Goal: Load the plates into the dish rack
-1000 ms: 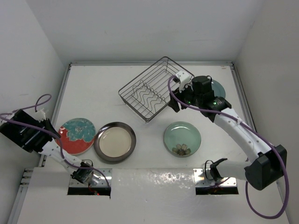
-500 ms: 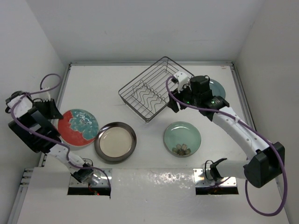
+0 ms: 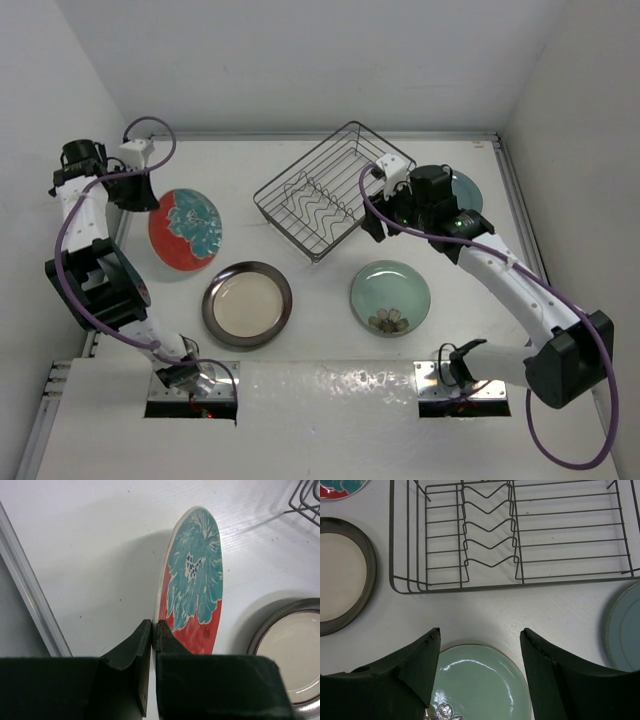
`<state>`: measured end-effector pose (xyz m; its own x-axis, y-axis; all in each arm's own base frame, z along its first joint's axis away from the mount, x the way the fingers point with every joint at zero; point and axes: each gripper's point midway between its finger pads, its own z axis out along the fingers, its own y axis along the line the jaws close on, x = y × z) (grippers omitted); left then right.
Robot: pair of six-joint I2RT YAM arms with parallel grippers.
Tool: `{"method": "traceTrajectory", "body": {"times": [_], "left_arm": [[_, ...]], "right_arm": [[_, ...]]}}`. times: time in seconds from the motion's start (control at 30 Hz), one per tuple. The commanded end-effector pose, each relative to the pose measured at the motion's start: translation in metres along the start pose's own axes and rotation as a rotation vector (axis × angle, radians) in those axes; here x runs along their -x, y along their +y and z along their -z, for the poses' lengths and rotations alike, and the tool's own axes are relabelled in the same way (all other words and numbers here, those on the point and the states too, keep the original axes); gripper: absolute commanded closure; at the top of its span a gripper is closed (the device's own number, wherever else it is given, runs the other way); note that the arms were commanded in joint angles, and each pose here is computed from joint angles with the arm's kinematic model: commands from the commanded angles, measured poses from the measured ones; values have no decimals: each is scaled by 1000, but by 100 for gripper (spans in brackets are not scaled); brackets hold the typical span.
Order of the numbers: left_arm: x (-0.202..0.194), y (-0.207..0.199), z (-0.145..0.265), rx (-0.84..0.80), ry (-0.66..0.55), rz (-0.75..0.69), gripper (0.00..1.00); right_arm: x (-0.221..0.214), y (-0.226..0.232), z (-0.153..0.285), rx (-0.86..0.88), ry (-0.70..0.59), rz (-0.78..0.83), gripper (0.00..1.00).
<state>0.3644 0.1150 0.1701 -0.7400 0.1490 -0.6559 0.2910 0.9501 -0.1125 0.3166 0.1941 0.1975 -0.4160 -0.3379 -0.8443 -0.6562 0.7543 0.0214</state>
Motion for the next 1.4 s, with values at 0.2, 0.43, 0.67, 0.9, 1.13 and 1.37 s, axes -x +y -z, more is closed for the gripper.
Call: {"method": "traceTrajectory", "body": {"times": [0.2, 0.43, 0.67, 0.9, 1.13, 1.37], "left_arm": [[122, -17, 10, 120, -223, -180, 100], [153, -41, 1, 134, -255, -279, 100], [170, -55, -9, 132, -262, -323, 100], [187, -71, -12, 121, -280, -347, 100], [224, -76, 5, 169, -372, -316, 100], [287, -107, 60, 252, -552, -404, 100]], "right_arm": [[13, 0, 10, -30, -71, -13, 36], [4, -4, 17, -68, -75, -12, 35], [-1, -4, 20, -80, -75, -24, 35], [-2, -5, 20, -82, -74, -30, 35], [-5, -5, 19, -85, -66, -27, 35], [-4, -5, 15, -79, -66, -28, 35]]}}
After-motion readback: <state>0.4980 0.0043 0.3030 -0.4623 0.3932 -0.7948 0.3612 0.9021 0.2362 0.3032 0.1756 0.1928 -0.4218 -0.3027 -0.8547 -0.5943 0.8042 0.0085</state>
